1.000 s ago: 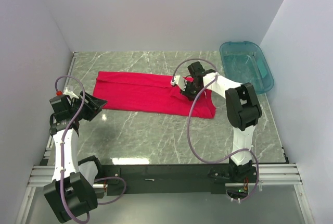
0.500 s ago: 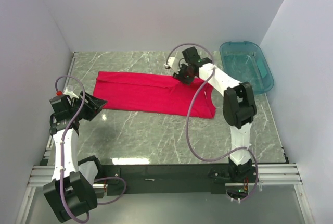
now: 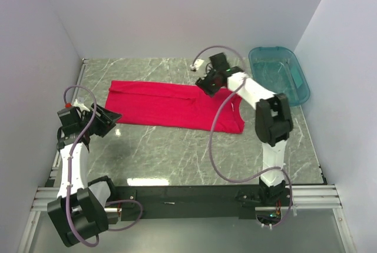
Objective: Fold and stack the t-shirts
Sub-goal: Fold the tshirt
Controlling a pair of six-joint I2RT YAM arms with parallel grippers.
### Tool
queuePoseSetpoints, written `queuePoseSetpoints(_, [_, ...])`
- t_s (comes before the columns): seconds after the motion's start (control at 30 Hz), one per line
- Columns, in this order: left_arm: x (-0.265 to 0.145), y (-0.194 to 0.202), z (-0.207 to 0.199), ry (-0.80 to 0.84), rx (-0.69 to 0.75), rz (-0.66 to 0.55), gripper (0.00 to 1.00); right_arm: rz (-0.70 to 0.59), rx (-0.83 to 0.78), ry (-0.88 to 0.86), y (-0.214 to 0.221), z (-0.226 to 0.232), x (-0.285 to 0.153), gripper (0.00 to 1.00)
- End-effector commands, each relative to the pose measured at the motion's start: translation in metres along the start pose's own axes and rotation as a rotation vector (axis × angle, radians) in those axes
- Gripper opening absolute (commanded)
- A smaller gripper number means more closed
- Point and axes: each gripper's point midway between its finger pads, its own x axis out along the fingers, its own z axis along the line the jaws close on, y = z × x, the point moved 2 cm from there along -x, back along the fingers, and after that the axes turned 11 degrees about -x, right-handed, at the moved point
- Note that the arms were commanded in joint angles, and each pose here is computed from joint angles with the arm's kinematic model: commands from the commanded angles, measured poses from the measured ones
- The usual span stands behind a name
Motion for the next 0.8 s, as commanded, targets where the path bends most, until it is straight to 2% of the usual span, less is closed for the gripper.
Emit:
queuePoseSetpoints(0.0, [0.005,-0.009,0.022,-0.132,-0.079,-0.054,0.64,-0.306,-0.081,-0.444,-0.029,0.064,-0.091,0.64])
queuePoseSetpoints(0.03, [0.006,-0.019,0.031,-0.207,-0.094,-0.112,0.64,-0.321,-0.076,-0.527,-0.022,0.087,-0.096,0.65])
queuePoseSetpoints(0.1, [0.009,-0.024,0.049,-0.316,-0.153,-0.129,0.63,-0.398,-0.081,-0.601,-0.033,0.117,-0.118,0.65])
queuePoseSetpoints(0.17, [0.015,-0.031,0.053,-0.344,-0.156,-0.128,0.63,-0.333,-0.046,-0.595,-0.016,0.140,-0.113,0.65])
queuePoseSetpoints(0.2, [0.018,-0.033,0.051,-0.329,-0.129,-0.114,0.63,-0.356,-0.005,-0.500,-0.026,0.131,-0.117,0.65])
queuePoseSetpoints(0.23, [0.023,-0.040,0.041,-0.275,-0.091,-0.115,0.63,-0.326,0.041,-0.484,-0.016,0.138,-0.112,0.65])
queuePoseSetpoints(0.27, [0.029,-0.036,0.032,-0.210,-0.067,-0.062,0.63,-0.320,0.076,-0.440,-0.015,0.132,-0.113,0.65])
queuePoseSetpoints(0.37, [0.047,-0.046,0.012,-0.130,0.058,-0.045,0.63,-0.381,0.162,-0.377,-0.014,0.111,-0.132,0.65])
queuePoseSetpoints(0.43, [0.070,-0.049,0.002,-0.150,0.145,0.001,0.62,-0.458,0.175,-0.393,-0.017,0.107,-0.152,0.65])
queuePoseSetpoints(0.53, [0.101,-0.068,0.000,-0.262,0.235,-0.004,0.59,-0.516,0.154,-0.405,-0.012,0.108,-0.169,0.65])
queuePoseSetpoints(0.6, [0.115,-0.095,-0.013,-0.270,0.260,-0.062,0.58,-0.538,0.161,-0.401,-0.010,0.112,-0.172,0.65])
queuePoseSetpoints(0.63, [0.132,-0.098,-0.002,-0.296,0.242,-0.037,0.56,-0.542,0.164,-0.405,-0.009,0.113,-0.172,0.65])
queuePoseSetpoints(0.7, [0.149,-0.117,-0.027,-0.223,0.240,-0.053,0.44,-0.552,0.172,-0.406,-0.011,0.112,-0.173,0.65])
queuePoseSetpoints(0.73, [0.167,-0.119,-0.017,-0.240,0.207,-0.024,0.38,-0.556,0.176,-0.417,-0.012,0.113,-0.174,0.65])
queuePoseSetpoints(0.77, [0.177,-0.122,-0.018,-0.233,0.190,-0.007,0.26,-0.557,0.176,-0.420,-0.012,0.113,-0.173,0.65])
